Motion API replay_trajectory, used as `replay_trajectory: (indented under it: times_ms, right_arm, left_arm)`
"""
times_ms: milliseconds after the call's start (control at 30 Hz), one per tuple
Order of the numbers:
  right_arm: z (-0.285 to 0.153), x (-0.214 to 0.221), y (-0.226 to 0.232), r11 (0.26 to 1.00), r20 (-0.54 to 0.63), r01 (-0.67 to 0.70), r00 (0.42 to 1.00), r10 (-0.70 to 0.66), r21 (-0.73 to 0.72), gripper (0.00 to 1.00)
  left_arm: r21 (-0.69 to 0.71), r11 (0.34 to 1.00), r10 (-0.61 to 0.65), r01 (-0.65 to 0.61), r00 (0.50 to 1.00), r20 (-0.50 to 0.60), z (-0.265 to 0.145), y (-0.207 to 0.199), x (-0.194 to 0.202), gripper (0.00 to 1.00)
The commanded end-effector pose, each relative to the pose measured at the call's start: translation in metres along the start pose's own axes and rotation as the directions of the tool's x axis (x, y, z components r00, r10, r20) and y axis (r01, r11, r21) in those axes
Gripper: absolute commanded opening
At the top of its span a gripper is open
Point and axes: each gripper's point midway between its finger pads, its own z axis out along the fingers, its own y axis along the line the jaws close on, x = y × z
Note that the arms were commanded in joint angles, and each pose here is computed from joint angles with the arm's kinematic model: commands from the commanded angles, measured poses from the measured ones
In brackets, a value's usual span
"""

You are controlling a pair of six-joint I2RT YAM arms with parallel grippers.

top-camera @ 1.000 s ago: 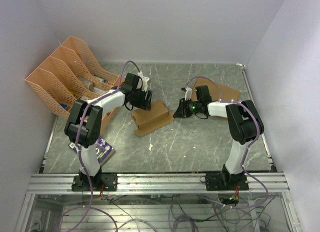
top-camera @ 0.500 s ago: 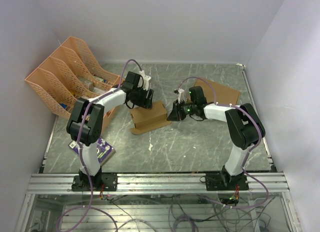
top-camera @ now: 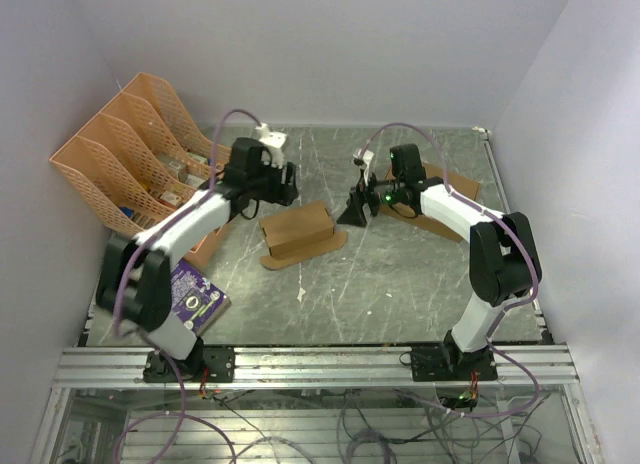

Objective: Fold the paper box

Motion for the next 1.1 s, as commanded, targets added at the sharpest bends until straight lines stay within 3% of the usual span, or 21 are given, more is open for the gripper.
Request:
replay_trajectory:
  times_ms: [0, 133, 233, 333, 500, 800, 867, 1067]
  right_arm:
    - [0.004, -0.034, -0.019, 0.995, 0.0, 0.096, 0.995, -0.096, 0.0, 0.81]
    - [0.023, -0.041, -0.042, 1.0, 0.023, -0.018, 1.0, 0.018, 0.02, 0.81]
    - [0.035, -0.04, -0.056, 0.992, 0.028, -0.12, 0.993, 0.119, 0.041, 0.79]
    - [0.049, -0.025, -0.069, 0.976, 0.007, -0.212, 0.977, 0.212, 0.054, 0.77]
    - [0.059, -0.005, -0.069, 0.958, -0.018, -0.284, 0.958, 0.285, 0.038, 0.76]
    - [0.048, 0.012, -0.025, 0.926, -0.036, -0.366, 0.931, 0.364, -0.09, 0.56]
    - [0.041, 0.019, -0.013, 0.919, -0.046, -0.383, 0.924, 0.38, -0.094, 0.52]
    - [0.016, 0.044, 0.029, 0.913, -0.084, -0.387, 0.922, 0.378, -0.13, 0.51]
  left_arm:
    - [-0.096, 0.958, -0.242, 0.27, 0.942, 0.232, -0.064, 0.017, -0.018, 0.75]
    - [-0.085, 0.865, -0.453, 0.494, 0.844, 0.288, -0.093, 0.024, 0.036, 0.85]
    - [-0.036, 0.822, -0.529, 0.569, 0.784, 0.325, -0.098, 0.021, 0.049, 0.93]
    - [-0.022, 0.804, -0.558, 0.595, 0.766, 0.319, -0.09, 0.021, 0.054, 0.93]
    - [-0.038, 0.808, -0.565, 0.588, 0.792, 0.232, -0.06, 0.023, 0.063, 0.87]
    - [-0.043, 0.853, -0.515, 0.52, 0.853, 0.089, -0.018, 0.025, 0.06, 0.54]
    - [-0.033, 0.863, -0.502, 0.504, 0.863, 0.056, -0.008, 0.024, 0.059, 0.52]
    - [-0.014, 0.917, -0.399, 0.399, 0.917, -0.009, 0.02, 0.028, 0.044, 0.51]
